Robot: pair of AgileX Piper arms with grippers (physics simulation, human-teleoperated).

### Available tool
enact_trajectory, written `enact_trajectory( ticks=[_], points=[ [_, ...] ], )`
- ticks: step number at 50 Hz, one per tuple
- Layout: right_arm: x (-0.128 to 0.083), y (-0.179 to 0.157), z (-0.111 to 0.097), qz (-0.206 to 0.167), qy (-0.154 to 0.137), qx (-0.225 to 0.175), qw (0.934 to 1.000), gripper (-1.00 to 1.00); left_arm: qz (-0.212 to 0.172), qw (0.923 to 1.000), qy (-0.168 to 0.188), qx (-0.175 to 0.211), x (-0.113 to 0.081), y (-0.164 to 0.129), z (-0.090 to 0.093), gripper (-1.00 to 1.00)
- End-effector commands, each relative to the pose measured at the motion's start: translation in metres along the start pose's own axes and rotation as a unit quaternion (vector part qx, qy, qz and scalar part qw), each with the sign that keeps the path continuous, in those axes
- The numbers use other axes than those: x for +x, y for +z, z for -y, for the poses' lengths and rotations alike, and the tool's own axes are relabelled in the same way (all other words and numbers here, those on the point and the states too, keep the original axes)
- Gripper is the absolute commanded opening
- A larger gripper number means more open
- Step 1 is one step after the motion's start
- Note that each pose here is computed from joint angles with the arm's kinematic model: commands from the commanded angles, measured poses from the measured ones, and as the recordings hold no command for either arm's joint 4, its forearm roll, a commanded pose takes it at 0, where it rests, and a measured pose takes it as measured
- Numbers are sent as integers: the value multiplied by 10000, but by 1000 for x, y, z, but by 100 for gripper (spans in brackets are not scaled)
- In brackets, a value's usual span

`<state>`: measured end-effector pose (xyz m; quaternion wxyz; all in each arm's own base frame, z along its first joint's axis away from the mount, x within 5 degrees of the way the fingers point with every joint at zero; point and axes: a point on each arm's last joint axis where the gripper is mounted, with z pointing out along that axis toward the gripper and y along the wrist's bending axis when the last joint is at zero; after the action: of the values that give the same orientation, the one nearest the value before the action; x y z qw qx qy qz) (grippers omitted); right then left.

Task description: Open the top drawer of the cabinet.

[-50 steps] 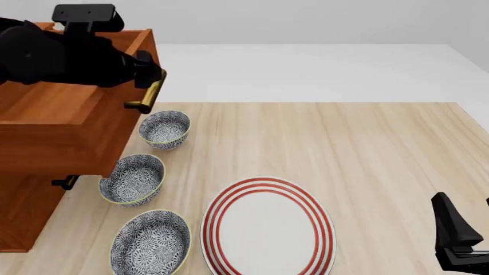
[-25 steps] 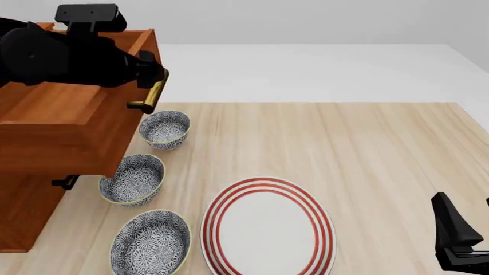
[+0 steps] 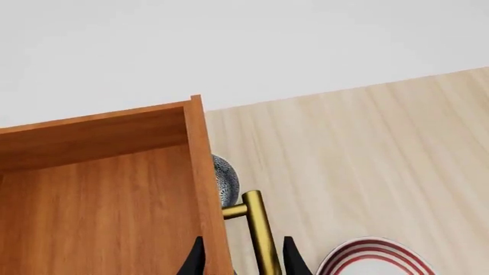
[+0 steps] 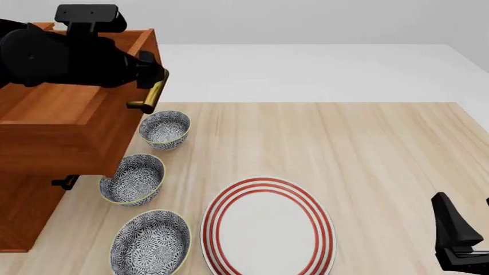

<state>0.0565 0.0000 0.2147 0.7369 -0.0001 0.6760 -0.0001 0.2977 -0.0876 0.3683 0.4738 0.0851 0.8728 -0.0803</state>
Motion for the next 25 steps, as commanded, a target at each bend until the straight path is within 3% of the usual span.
enact_trajectory(
  ticks=[1,25],
  points=[
    [0,0,0,0,0,1,10000,100,-603,9965,448,357,31,17,21,100],
    [0,0,0,-1,0,0,10000,100,-284,9977,495,368,9,-10,20,100]
  ],
)
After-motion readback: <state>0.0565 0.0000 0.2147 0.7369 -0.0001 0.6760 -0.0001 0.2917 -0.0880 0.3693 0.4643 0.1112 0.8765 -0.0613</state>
